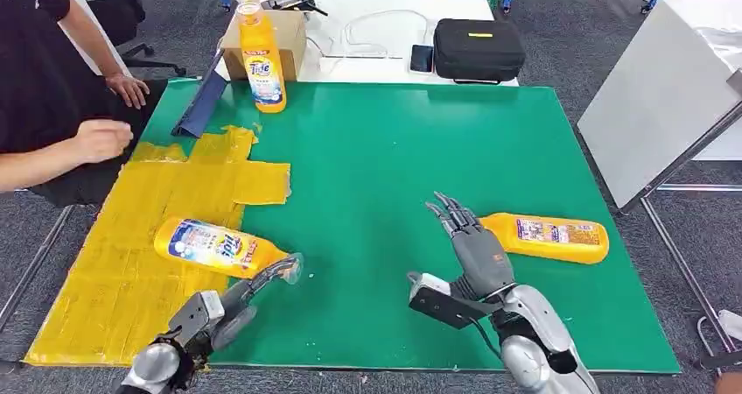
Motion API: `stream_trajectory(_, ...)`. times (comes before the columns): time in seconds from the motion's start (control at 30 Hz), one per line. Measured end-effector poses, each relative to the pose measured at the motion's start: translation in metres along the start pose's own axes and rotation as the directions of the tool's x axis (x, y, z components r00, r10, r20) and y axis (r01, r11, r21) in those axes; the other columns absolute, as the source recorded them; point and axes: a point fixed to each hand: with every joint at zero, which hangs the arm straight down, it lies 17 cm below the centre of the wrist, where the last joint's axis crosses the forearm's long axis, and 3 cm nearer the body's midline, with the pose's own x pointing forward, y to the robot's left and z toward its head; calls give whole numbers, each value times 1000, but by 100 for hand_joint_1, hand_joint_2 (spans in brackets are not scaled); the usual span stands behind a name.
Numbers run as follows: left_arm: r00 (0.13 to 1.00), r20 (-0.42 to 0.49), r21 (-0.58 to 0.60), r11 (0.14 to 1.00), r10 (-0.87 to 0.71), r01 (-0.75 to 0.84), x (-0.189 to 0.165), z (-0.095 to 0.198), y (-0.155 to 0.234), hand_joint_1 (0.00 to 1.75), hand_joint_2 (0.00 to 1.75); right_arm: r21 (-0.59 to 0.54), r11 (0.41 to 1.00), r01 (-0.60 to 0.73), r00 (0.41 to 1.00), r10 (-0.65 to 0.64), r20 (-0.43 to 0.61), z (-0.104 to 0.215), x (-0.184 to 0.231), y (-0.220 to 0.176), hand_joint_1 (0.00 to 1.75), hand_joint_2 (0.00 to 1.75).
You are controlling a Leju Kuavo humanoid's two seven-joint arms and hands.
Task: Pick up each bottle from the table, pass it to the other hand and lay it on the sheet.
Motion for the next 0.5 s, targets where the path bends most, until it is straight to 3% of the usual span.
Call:
stream_trajectory(0.3, 994, 111, -9, 1000, 9, -8, 41, -4, -13, 0, 0, 29, 997, -74, 995, 76, -64, -2, -27, 4, 0, 175)
stream_trajectory(0.5, 972, 225, 34, 996, 72, -82, 90, -18, -6, 0, 0, 57, 983, -174, 957, 182, -223, 2, -93, -13, 0, 175)
